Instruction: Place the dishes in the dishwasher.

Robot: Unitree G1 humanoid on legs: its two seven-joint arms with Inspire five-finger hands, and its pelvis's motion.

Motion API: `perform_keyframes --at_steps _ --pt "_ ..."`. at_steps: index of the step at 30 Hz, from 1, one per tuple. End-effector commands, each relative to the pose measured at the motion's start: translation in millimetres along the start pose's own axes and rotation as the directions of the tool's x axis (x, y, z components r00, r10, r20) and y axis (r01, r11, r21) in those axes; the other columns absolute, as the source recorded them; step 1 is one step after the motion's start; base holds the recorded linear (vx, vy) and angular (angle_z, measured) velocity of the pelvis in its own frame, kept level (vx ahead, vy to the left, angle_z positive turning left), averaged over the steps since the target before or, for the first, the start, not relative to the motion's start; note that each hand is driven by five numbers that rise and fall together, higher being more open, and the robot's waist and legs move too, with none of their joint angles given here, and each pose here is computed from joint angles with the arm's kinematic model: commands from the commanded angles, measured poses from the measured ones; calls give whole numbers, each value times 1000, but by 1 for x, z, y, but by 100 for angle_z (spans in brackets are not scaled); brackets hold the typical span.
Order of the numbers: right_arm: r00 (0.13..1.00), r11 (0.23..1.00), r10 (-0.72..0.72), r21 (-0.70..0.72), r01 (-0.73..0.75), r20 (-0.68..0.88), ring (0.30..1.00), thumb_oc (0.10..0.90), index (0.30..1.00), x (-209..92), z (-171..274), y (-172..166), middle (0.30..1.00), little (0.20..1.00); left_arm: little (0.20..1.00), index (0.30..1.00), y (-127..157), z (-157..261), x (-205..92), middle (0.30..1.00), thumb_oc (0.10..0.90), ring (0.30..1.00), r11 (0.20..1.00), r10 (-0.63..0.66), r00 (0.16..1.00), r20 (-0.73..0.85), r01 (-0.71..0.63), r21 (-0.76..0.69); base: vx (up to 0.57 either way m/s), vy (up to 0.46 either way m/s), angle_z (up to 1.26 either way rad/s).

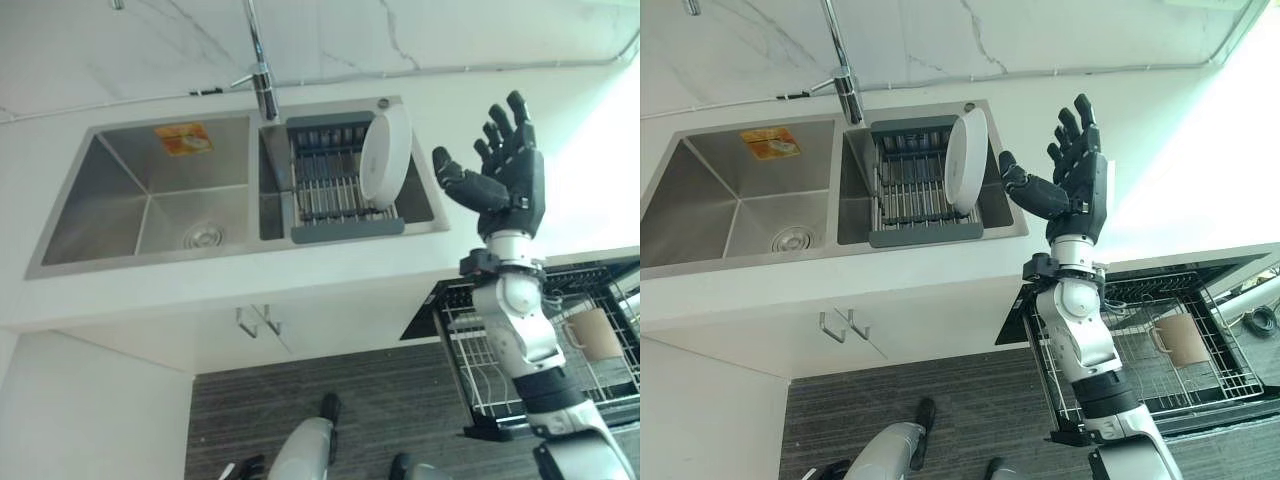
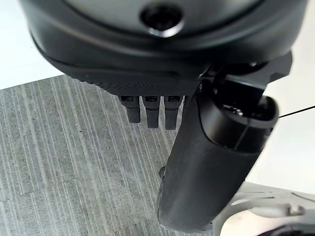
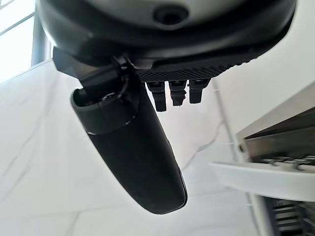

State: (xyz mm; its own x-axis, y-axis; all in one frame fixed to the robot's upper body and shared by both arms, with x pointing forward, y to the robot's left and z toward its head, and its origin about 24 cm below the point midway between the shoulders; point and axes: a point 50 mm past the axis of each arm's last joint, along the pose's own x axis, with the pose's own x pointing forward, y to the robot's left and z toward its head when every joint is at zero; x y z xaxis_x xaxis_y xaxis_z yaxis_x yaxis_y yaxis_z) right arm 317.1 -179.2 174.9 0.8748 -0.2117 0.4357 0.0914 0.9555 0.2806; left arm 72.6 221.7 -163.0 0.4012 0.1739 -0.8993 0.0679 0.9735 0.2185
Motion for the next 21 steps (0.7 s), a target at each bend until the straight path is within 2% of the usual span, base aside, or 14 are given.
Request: perform_keyframes --at_steps 1,6,9,11,14,21 --pt "956 994 21 94 -51 294 900 800 900 26 66 14 900 900 900 900 11 -1 -1 900 800 900 996 17 1000 11 -18 86 37 30 9" --pt "962 994 20 94 -47 273 900 800 900 29 64 16 900 900 900 900 12 2 0 900 800 900 996 8 1000 23 -10 92 14 16 3" --pt "960 994 24 95 -53 278 900 800 900 32 67 16 900 900 900 900 9 6 -1 900 800 900 982 -2 998 61 -10 191 2 -6 3" --pt "959 994 35 91 -64 282 900 800 900 34 69 20 900 900 900 900 14 16 -1 900 800 900 937 38 987 157 -90 337 -2 -9 9" --pt "958 991 62 93 -91 279 900 800 900 36 70 26 900 900 900 900 17 27 0 900 800 900 897 48 979 200 -131 423 -3 2 2" --pt "969 988 46 131 -80 244 900 800 900 41 67 29 900 900 900 900 19 26 0 900 800 900 917 57 983 176 -122 380 0 0 0"
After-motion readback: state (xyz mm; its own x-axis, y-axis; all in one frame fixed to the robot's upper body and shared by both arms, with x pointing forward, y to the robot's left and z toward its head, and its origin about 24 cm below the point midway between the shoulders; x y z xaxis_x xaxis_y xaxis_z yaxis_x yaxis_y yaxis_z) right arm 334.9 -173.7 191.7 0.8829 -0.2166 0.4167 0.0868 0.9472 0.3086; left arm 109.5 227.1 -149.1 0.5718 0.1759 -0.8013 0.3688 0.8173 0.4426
